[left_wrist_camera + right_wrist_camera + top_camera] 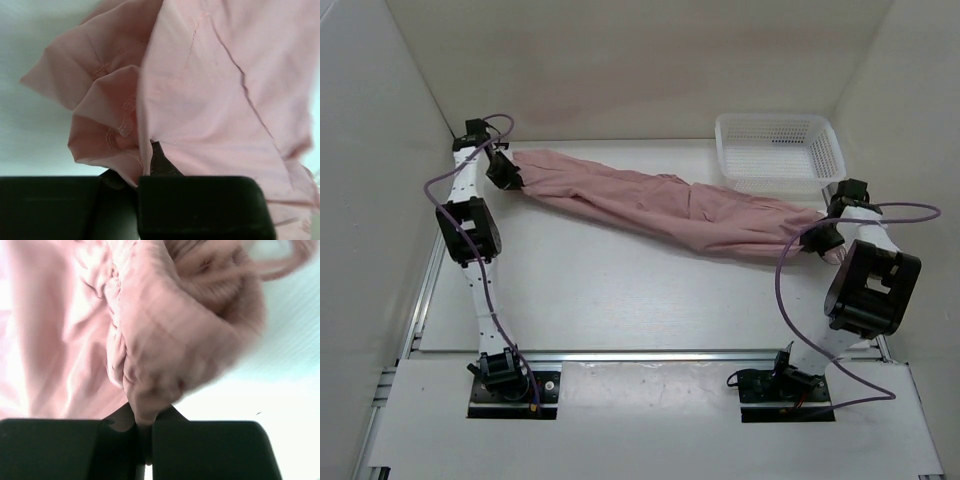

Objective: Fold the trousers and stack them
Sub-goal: Fold the trousers

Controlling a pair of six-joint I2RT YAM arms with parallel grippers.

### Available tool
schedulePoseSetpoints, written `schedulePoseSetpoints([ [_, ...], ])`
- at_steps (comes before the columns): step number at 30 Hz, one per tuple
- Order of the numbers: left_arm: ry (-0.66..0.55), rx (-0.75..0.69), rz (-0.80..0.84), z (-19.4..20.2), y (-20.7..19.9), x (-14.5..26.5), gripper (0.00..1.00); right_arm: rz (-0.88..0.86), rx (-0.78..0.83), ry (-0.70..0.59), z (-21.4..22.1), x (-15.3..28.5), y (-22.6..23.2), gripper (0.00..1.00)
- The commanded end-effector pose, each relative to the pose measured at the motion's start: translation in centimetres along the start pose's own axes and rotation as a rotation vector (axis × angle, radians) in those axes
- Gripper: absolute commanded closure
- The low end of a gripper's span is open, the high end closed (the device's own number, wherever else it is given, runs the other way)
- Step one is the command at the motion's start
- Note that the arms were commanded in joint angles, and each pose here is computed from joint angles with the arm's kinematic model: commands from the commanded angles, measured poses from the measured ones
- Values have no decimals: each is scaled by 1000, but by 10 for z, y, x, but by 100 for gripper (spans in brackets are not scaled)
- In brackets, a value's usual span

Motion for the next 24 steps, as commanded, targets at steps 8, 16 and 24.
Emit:
schedulePoseSetpoints([
  [8, -242, 59, -34, -44, 42, 137, 90, -78, -26, -149, -29, 73, -4, 100],
  [16, -95, 135, -241, 34, 118, 129, 83, 37, -217, -252, 1, 87, -102, 61],
  [24, -223, 162, -281, 41, 131, 196, 0, -129, -89, -267, -22, 126, -58, 1],
])
Point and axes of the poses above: each gripper's point midway between its finger pads, its own x axis back along the fingers, its own y axis along the line the jaws close on, z = x × y, the point moved 1 cm from there along x, back along the fingers, and after that the axes turned 5 degrees about -x, right-handed, at the moved point
